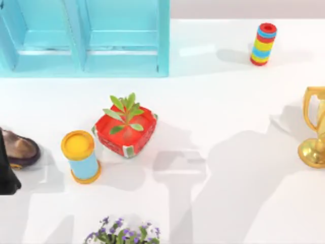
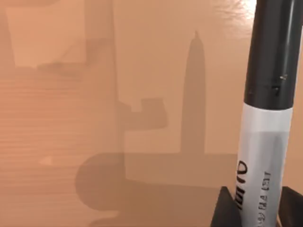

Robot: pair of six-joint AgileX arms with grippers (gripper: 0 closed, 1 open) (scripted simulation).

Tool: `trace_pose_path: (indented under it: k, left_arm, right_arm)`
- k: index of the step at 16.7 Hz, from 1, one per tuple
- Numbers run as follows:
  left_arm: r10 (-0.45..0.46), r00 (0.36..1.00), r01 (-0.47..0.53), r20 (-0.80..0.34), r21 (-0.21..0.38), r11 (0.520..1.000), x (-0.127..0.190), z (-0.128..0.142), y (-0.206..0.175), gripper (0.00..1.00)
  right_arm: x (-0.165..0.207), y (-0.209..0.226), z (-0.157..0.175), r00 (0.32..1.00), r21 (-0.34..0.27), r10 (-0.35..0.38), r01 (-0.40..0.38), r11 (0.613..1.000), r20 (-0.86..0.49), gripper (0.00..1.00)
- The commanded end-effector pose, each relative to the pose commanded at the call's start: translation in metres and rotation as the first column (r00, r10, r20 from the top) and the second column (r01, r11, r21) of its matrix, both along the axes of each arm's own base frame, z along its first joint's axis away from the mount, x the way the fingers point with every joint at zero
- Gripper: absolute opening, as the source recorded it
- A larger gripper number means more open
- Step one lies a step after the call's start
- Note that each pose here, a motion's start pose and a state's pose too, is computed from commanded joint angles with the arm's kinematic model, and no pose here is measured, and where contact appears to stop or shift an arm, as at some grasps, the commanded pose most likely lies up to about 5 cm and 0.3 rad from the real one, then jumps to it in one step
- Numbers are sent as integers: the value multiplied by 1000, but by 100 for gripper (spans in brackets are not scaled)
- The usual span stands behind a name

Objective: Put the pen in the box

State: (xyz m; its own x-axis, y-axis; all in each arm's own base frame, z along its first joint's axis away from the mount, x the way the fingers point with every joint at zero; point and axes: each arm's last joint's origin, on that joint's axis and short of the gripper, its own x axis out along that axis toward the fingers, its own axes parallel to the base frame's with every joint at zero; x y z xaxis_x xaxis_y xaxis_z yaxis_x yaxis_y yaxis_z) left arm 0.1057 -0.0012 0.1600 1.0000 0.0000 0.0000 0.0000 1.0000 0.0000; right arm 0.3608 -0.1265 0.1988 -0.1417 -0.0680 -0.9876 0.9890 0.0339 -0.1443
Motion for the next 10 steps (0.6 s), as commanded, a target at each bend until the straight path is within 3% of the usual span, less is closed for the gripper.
trace_pose_path:
  k: [4,9,10]
  left_arm:
    - [0,1000,0,0,0,1000,0,0,0,100]
    - [0,1000,0,0,0,1000,0,0,0,100]
    - [0,1000,0,0,0,1000,0,0,0,100]
  right_arm:
    - [-20,-28,-13,999,15,-47,47,999,2,0]
    - [-23,-32,-14,999,17,-50,50,999,3,0]
    - [-23,-32,-14,999,17,-50,50,999,3,8]
